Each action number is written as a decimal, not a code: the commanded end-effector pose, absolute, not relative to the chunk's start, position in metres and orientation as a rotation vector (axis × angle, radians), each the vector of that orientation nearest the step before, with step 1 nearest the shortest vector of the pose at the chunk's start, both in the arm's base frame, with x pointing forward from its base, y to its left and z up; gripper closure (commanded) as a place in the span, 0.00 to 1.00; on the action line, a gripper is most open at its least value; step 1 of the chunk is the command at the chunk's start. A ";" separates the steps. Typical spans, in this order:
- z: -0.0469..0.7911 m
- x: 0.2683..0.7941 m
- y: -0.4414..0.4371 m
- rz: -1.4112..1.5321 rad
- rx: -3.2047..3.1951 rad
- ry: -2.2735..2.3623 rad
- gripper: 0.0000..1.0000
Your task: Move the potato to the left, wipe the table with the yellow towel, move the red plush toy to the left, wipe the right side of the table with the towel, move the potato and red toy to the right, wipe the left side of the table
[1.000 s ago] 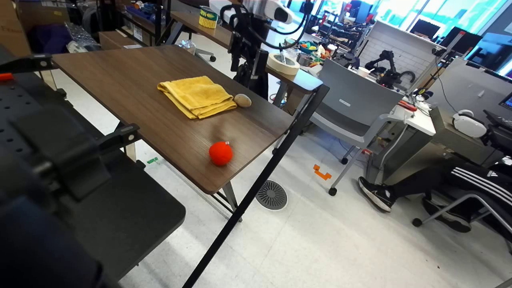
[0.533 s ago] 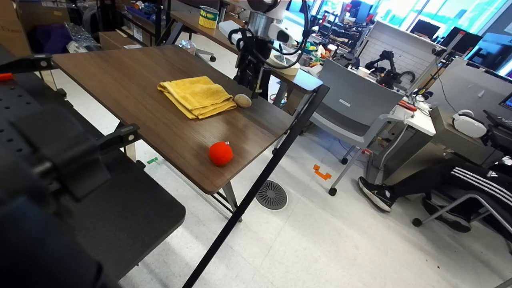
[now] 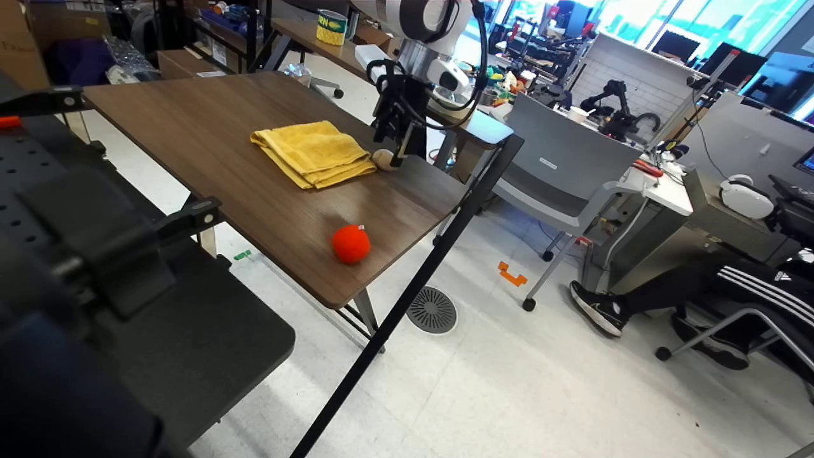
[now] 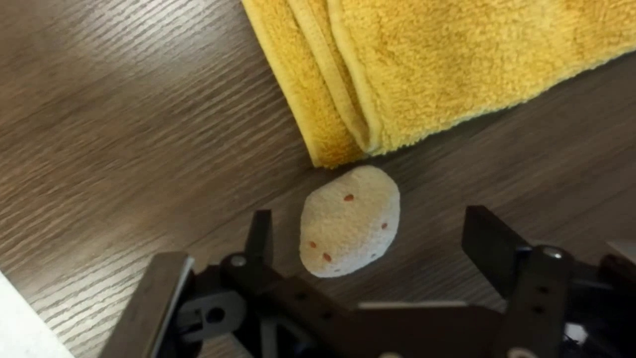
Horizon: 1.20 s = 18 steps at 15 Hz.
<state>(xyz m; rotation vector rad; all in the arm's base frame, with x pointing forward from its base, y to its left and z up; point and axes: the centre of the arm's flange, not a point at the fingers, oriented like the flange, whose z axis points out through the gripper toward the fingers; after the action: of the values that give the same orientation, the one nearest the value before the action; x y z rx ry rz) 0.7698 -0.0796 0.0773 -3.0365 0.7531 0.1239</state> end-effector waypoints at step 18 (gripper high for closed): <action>0.214 0.798 0.146 0.178 -2.929 -0.193 0.95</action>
<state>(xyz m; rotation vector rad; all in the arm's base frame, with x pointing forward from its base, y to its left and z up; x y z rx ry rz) 0.7896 0.1003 0.1920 -2.9552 -0.0400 0.0327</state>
